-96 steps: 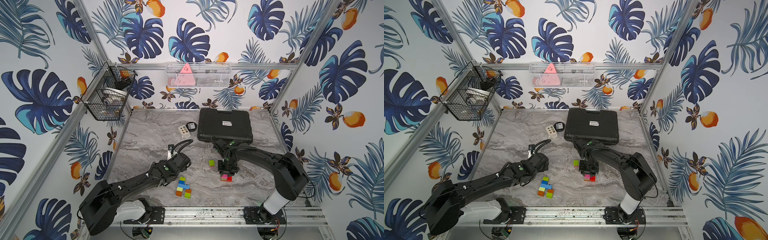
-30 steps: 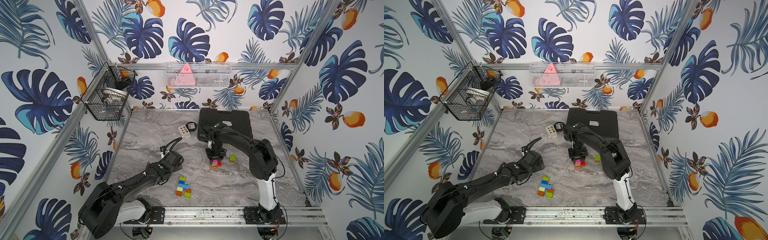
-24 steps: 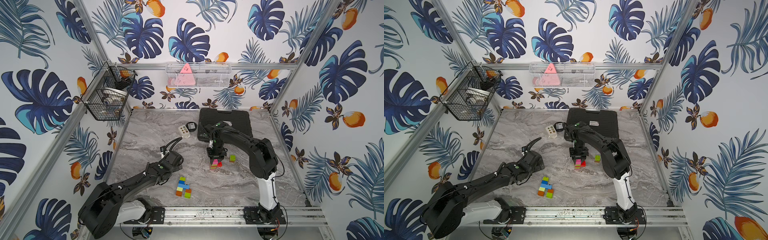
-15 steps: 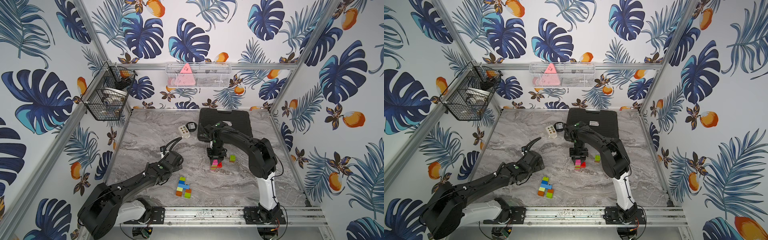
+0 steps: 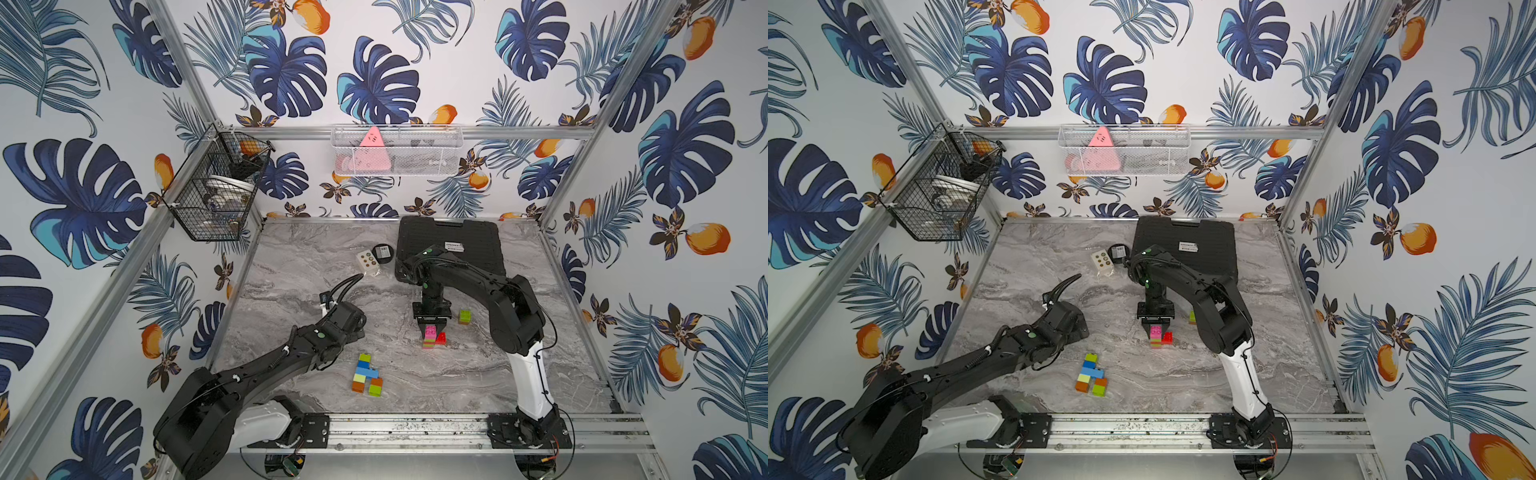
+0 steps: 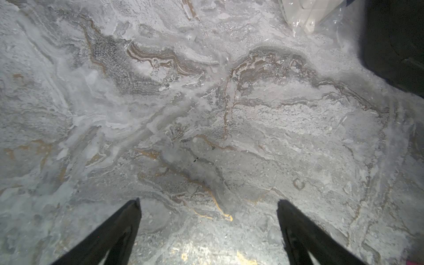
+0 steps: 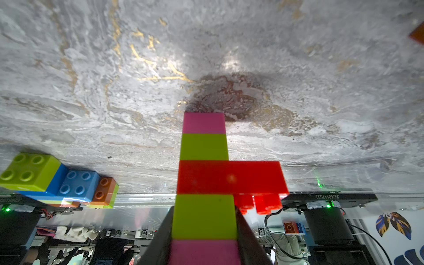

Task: Assemble the letter h with lego
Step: Assemble the lego brick with the lego brick.

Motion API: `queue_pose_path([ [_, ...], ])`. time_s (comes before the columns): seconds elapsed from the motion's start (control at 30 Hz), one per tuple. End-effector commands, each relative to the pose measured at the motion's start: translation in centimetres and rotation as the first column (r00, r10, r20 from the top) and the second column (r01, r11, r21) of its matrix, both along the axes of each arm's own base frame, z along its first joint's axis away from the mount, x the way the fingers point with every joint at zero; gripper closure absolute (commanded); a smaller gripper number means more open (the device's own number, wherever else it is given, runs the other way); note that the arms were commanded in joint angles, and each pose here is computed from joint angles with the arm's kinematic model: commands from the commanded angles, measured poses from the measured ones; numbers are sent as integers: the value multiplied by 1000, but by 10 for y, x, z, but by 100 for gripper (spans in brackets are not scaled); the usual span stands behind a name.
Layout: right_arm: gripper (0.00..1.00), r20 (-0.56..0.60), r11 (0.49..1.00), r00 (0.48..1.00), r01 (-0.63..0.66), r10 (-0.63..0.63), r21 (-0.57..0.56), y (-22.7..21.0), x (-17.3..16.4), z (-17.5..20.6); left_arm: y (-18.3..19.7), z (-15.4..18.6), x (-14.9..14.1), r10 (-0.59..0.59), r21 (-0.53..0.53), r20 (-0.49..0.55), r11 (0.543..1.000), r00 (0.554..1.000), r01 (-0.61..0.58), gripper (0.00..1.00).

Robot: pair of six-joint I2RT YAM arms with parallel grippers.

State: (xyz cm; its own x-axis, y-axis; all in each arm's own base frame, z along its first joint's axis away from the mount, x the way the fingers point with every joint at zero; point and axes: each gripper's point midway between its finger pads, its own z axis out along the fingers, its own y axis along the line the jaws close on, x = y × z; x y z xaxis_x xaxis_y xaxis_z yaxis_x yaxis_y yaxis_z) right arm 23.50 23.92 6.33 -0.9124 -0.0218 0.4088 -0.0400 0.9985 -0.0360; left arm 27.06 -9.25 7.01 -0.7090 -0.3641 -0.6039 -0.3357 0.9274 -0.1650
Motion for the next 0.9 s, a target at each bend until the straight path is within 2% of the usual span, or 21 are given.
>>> queue_pose_path([
  [0.0, 67, 273, 1000, 962, -28, 30, -12, 8, 56, -20, 3, 2, 1, 17, 3, 11, 1000, 1000, -17, 2],
  [0.4, 51, 355, 997, 935, -10, -18, 78, 12, 54, 28, 2, -2, 2, 11, 15, -6, 1000, 1000, -11, 3],
  [0.57, 50, 373, 997, 928, -9, -22, 82, 7, 48, 36, 3, -2, 2, 17, 11, 5, 1000, 1000, -17, 3],
  [0.73, 57, 384, 997, 923, -12, -20, 82, 4, 42, 37, 4, -2, 2, 20, 18, 3, 1000, 1000, -20, 3],
  [0.87, 57, 394, 996, 919, -9, -25, 86, 6, 40, 39, 2, -2, 2, 12, 18, -5, 1000, 1000, -12, 3],
])
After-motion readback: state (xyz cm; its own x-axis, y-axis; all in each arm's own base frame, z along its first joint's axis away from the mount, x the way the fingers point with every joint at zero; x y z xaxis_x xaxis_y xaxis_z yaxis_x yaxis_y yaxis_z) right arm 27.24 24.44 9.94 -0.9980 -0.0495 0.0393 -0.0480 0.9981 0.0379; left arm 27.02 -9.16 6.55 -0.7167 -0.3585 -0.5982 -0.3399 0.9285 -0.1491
